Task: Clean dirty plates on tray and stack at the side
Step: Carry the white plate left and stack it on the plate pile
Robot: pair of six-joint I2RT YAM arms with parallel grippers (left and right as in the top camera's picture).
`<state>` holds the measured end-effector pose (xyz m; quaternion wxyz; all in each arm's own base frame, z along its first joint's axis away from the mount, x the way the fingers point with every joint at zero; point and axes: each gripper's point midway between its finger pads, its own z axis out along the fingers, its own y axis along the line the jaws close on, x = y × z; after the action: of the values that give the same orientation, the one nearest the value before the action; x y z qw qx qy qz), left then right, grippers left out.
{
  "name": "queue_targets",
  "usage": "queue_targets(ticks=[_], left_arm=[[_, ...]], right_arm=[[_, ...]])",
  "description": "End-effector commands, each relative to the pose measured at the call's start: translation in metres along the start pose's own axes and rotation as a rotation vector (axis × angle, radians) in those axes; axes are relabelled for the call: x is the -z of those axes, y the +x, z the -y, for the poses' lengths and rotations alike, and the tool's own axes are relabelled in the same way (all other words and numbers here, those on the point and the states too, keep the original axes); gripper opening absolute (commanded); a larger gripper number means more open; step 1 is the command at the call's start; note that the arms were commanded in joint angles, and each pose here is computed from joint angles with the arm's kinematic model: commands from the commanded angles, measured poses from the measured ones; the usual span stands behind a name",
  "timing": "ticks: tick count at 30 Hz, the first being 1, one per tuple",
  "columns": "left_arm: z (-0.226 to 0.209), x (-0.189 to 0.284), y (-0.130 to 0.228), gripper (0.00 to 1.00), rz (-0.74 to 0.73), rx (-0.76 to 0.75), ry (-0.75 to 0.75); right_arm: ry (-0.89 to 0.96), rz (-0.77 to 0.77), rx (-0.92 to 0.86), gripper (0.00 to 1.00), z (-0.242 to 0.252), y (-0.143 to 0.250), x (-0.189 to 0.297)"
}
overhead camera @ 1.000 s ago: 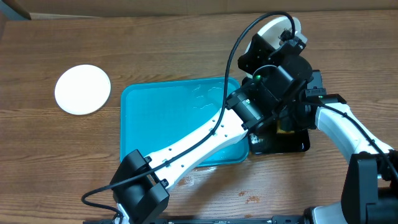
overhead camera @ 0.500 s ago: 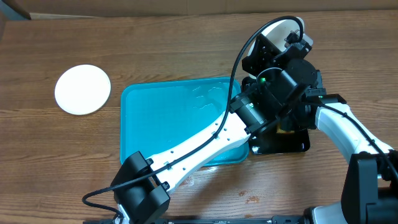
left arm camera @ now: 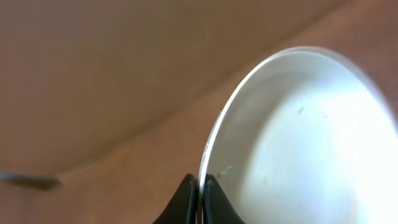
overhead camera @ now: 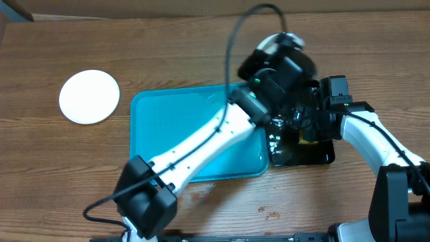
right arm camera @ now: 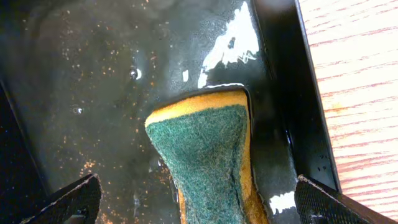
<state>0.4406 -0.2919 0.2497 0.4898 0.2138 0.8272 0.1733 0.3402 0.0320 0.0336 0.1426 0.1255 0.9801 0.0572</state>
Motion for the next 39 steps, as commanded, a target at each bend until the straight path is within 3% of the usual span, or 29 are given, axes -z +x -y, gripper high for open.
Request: queue_targets(ticks=[1, 6, 9, 15, 23, 30, 39], left_arm=[[-0.009, -0.013, -0.002, 0.06, -0.060, 0.290, 0.235], [-0.052, -0.042, 0.017, 0.04, -0.188, 0.552, 0.465], [-0.099, -0.064, 0.046, 0.04, -0.272, 0.715, 0.494], [-0.216, -0.087, 0.148, 0.04, -0.483, 0.945, 0.265], [-0.339, -0.072, 0.279, 0.04, -0.632, 1.207, -0.005], [-0.377, -0.053, 0.364, 0.04, -0.704, 1.371, -0.145], [-0.372, -0.052, 0.417, 0.04, -0.764, 1.371, -0.258]], right_arm=[[0.001, 0.024, -0.004, 1.00, 0.000, -0.009, 0.003], [0.001, 0.024, -0.004, 1.00, 0.000, -0.009, 0.003], [0.001, 0.024, -0.004, 1.00, 0.000, -0.009, 0.003], [0.001, 0.024, -0.004, 1.00, 0.000, -0.009, 0.003], [0.001, 0.024, -0.004, 1.00, 0.000, -0.009, 0.003], [0.001, 0.024, -0.004, 1.00, 0.000, -0.009, 0.003], [0.001, 0.024, -0.004, 1.00, 0.000, -0.009, 0.003]])
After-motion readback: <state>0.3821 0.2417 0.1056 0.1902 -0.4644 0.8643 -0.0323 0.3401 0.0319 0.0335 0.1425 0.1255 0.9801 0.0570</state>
